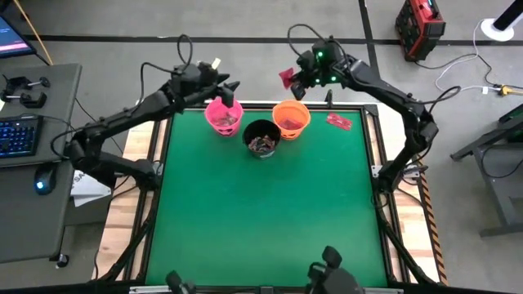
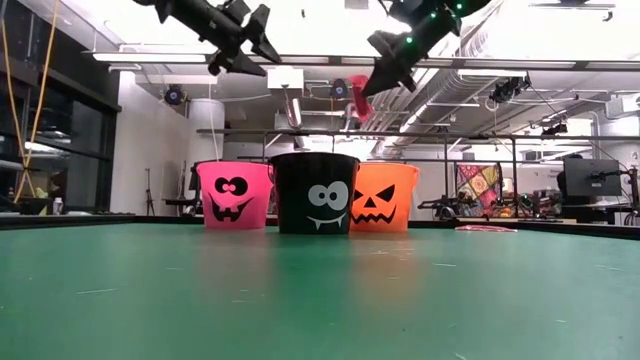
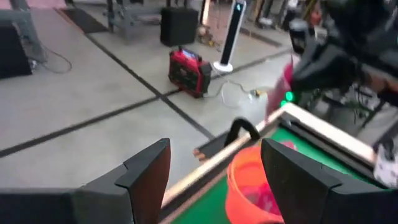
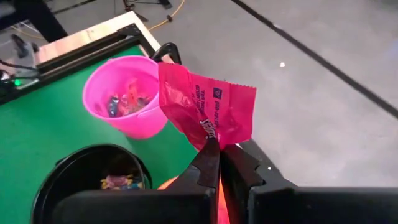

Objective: Sort candy by brand, put in halloween buckets
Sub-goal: Put the red candy packet into the orange bucket

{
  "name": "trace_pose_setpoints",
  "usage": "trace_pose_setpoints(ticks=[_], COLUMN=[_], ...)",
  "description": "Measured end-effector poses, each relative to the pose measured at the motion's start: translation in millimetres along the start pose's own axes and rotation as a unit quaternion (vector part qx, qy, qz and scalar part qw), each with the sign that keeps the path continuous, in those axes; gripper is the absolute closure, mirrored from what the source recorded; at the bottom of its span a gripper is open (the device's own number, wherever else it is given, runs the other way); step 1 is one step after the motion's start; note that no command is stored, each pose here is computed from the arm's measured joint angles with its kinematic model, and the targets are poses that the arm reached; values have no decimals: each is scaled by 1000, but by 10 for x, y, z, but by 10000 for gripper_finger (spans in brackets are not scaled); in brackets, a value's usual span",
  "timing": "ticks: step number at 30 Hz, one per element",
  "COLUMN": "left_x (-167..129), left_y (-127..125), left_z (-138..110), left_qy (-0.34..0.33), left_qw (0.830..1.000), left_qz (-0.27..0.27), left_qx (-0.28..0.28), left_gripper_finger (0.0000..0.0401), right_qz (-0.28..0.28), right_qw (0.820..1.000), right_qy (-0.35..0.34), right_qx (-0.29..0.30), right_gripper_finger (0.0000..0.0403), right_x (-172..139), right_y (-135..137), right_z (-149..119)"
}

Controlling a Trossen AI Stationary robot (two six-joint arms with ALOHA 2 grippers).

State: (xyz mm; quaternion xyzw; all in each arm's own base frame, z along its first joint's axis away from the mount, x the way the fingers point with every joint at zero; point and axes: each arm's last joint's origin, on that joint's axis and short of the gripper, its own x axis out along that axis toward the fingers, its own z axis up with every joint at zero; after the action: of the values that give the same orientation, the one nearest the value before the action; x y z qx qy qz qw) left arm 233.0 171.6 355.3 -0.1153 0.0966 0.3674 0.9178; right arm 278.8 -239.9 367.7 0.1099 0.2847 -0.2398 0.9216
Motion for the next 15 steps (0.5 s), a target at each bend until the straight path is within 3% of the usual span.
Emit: trace_pose_setpoints(ticks=[5, 8, 13, 15], left_x=[9, -64, -255, -363], left_y=[118, 189, 215, 208], left_z=[68, 137, 165, 145], left_qy=[-26, -29, -5, 18], left_qw=[999, 999, 1000, 999], left_qz=[16, 20, -1, -14], left_qx=[-10, -13, -15, -26], left_gripper_finger=[160, 160, 160, 160], right_qz=[22, 38, 61, 45], right_qw=[999, 995, 982, 980], right_qy=[30, 87, 178, 196], right_qx=[14, 12, 14, 2], right_gripper_finger=[403, 403, 403, 403], right_x=[-17, 26, 340, 478], right_y=[-57, 15, 200, 287], right_z=[-68, -180, -383, -436])
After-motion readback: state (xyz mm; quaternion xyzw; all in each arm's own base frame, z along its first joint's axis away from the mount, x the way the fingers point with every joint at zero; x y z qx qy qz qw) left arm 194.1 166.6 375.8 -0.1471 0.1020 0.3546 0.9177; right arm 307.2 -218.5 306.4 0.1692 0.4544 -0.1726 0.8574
